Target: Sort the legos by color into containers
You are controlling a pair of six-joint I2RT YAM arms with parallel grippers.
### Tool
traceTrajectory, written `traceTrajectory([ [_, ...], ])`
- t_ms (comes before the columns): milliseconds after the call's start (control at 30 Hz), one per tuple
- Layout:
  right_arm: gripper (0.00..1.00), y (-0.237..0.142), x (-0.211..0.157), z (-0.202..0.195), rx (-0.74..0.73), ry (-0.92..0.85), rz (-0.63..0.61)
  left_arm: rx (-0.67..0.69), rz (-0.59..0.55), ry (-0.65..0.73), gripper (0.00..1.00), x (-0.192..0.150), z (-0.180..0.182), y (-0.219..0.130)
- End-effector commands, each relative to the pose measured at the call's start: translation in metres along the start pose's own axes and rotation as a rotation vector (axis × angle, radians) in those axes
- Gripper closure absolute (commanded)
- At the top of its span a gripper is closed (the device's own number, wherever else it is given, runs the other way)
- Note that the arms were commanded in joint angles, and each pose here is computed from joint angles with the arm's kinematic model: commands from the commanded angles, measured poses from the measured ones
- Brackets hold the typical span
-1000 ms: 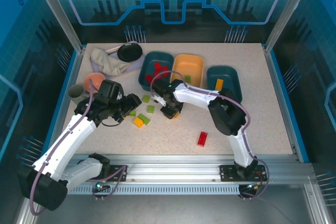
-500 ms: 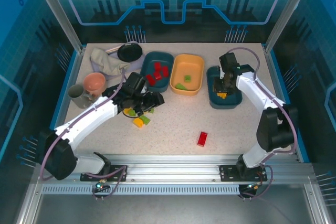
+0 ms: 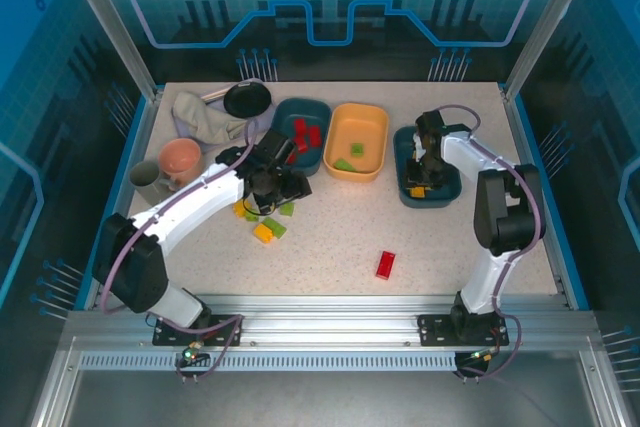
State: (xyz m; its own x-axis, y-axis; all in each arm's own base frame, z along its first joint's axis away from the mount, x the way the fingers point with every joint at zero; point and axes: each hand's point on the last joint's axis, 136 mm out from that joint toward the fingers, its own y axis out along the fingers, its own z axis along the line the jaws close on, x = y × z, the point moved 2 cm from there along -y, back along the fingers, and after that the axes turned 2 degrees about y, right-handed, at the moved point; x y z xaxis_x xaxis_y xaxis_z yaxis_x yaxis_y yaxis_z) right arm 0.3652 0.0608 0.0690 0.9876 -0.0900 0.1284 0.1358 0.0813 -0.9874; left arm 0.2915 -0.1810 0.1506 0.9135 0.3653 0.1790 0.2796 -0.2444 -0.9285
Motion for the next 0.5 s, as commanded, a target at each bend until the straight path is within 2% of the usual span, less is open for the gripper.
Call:
traceTrajectory([
  [0, 0.43, -0.006, 0.008, 0.002, 0.028, -0.001, -0.005, 0.126, -0.004, 0.018, 0.25, 0.013, 0.029, 0.009],
  [133, 0.29, -0.032, 0.011, 0.010, 0.050, -0.014, -0.085, 0.138, -0.010, 0.043, 0.23, 0.032, 0.036, 0.027],
  [300, 0.26, -0.090, 0.008, 0.044, 0.165, -0.088, -0.304, 0.134, -0.033, 0.056, 0.23, 0.057, 0.040, 0.050],
  [467, 0.22, -0.132, -0.019, 0.092, 0.325, -0.205, -0.473, 0.151, -0.045, 0.229, 0.26, 0.075, 0.038, 0.073],
])
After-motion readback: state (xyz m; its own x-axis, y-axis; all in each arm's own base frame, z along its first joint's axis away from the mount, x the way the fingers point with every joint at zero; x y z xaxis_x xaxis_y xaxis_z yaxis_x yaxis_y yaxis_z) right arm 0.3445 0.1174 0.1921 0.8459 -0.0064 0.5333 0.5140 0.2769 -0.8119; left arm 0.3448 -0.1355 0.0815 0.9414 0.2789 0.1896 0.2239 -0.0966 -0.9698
